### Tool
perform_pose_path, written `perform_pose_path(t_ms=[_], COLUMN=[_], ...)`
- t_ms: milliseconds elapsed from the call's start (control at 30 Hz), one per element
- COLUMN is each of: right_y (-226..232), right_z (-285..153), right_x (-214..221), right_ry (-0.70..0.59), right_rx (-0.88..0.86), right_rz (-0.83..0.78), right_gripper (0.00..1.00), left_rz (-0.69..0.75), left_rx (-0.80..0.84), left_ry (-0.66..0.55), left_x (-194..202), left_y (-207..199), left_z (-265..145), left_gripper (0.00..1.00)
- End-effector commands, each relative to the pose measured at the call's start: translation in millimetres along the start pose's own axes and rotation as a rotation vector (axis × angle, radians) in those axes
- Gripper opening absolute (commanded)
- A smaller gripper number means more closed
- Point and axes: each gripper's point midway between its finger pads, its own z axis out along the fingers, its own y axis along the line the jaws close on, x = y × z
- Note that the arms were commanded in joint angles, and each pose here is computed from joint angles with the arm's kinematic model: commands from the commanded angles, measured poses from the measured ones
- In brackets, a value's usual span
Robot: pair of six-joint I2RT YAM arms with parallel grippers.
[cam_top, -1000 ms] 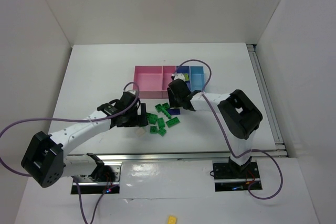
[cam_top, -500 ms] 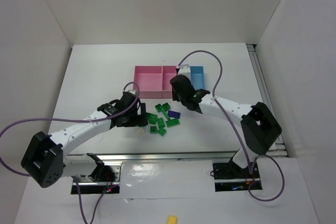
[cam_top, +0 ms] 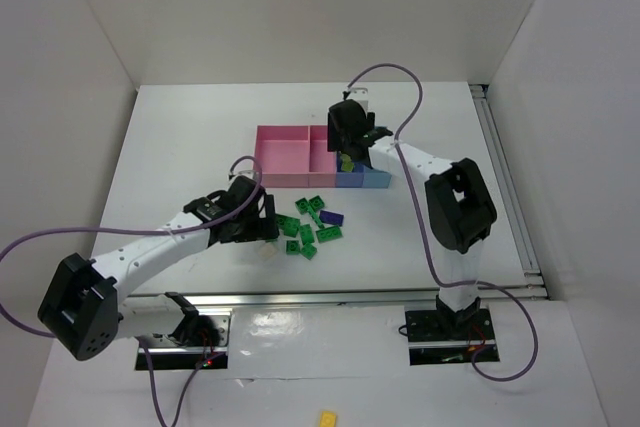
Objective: Sort the legos into containers by color
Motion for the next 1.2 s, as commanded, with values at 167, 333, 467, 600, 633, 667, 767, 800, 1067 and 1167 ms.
perform_pose_path(t_ms=[167,333,467,600,633,667,767,800,1067,1167], right_y=[3,19,32,41,40,39,45,46,38,35], right_z=[-70,-135,-157,-164,-162,-160,-152,-150,-115,-104], right_x=[0,67,135,157,160,164,168,166,162,164], right_ry=[-0.064,0.000,0.115,0.163,0.169,0.177,0.190,0.186,0.207,0.225], right_rx=[-0.042,-0.194,-0.276,-0.311,-0.307,-0.301,-0.303,-0.295,-0.235,-0.220], right_rz=[-0.022,-0.018,-0.066,-0.159,-0.173,-0.190,-0.224,-0.237,-0.247,-0.266], right_gripper=[0.77,0.77,0.78,0.78,0.78,0.78,0.78,0.78,0.78,0.78], left_rz=[-0.049,-0.078,-0.066,-0.061,-0.056,-0.062,-0.062,-0.062,-0.052,-0.056], left_rx=[-0.021,-0.049,-0.048,-0.054,-0.056,-0.064,-0.047,-0.038,-0.025,-0.013], left_ry=[-0.075,-0.122,-0.121,-0.098,-0.073,-0.064,-0.051,-0.043,-0.022,-0.035], left_x=[-18,-24,-23,-19,-12,-8,-4,-3,1,-2], left_y=[0,8,9,10,12,14,12,9,5,2], left_z=[-13,-18,-20,-19,-15,-13,-11,-9,-6,-6], left_gripper=[0.99,0.98,0.96,0.93,0.93,0.93,0.93,0.93,0.93,0.93])
